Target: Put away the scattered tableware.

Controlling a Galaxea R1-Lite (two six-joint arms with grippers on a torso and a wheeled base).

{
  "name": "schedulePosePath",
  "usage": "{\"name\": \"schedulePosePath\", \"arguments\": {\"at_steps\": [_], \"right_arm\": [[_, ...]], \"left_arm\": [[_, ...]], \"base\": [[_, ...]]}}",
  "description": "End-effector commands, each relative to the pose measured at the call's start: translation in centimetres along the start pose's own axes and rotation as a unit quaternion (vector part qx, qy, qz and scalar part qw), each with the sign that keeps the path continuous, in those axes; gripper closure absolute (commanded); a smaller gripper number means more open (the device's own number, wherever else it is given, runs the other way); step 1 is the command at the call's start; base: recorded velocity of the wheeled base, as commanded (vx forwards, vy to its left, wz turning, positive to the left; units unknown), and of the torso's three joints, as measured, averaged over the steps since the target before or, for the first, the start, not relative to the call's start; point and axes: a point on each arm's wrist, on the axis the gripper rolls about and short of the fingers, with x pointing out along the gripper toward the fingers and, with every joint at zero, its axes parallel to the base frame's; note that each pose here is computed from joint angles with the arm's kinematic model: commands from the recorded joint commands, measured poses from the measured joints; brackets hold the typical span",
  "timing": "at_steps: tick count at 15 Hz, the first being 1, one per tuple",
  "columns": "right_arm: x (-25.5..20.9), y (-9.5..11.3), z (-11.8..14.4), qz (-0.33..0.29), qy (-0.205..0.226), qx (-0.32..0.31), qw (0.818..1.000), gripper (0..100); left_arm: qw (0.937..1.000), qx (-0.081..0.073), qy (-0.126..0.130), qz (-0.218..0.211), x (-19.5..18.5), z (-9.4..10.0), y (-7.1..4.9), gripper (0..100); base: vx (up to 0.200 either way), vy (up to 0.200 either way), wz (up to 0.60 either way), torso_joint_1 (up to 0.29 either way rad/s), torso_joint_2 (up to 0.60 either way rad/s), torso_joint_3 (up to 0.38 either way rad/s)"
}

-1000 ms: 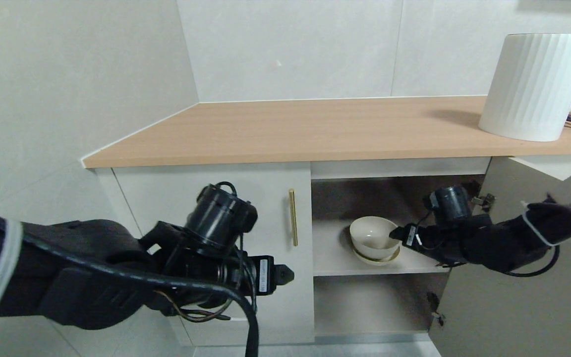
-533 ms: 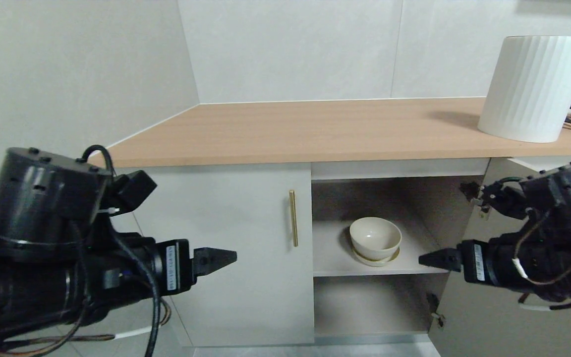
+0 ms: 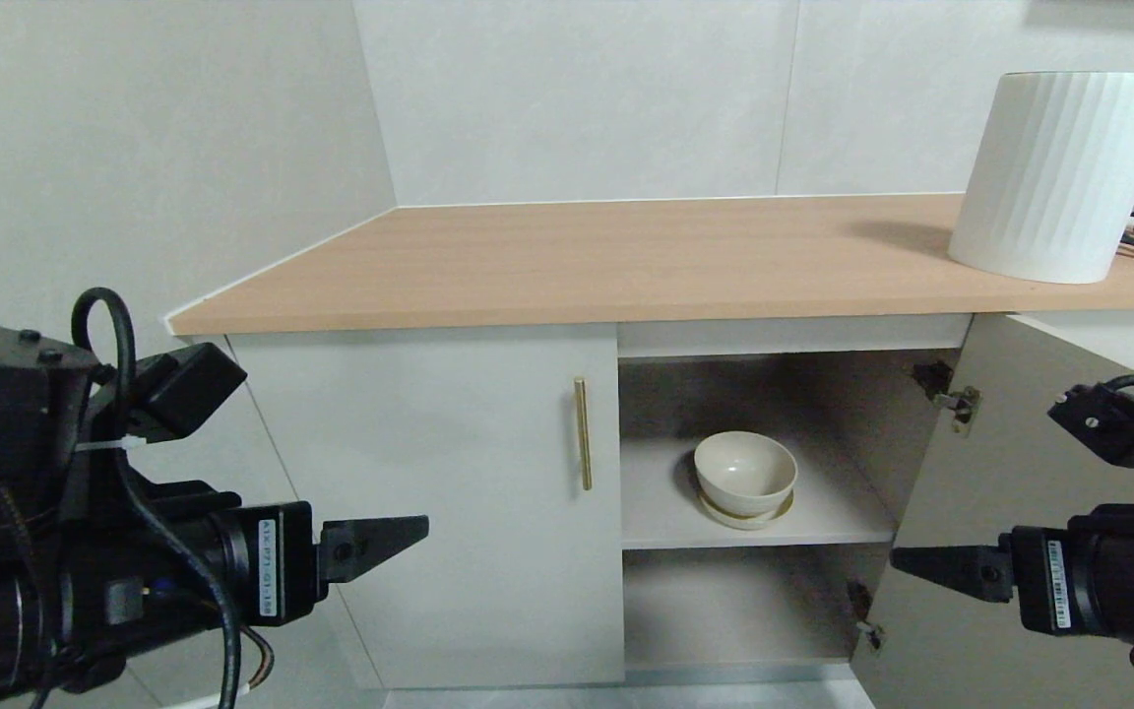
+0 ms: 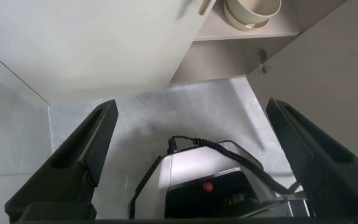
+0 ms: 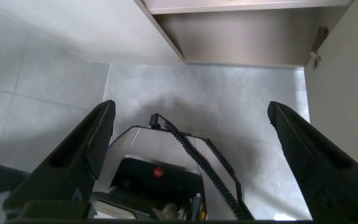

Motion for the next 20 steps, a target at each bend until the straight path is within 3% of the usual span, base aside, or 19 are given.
{"name": "schedulePosePath", "arguments": {"at_steps": [1,14,20], "right_arm": [[-0.2,-0.04,-0.18,0.002,-0.001,-0.003,1.0,0],[-0.15,-0.29,-0.71,-0.004,0.009,-0.02,1.0,0],[-0.37,-0.31,-0.73,-0.002,0.005,-0.023,1.0,0]], "left_arm": [[1.0,-0.001,0.002,0.0,0.06,-0.03,0.01,0],[1.0,-0.001,0.001,0.001,0.02,-0.03,0.02,0],[1.0,0.0,0.001,0.001,0.04,-0.06,0.03,0]], "base": [[0.0,0.0,0.0,0.0,0.0,0.0],[-0.2,0.0,0.0,0.003,0.0,-0.001],[0.0,0.0,0.0,0.0,0.0,0.0]]}}
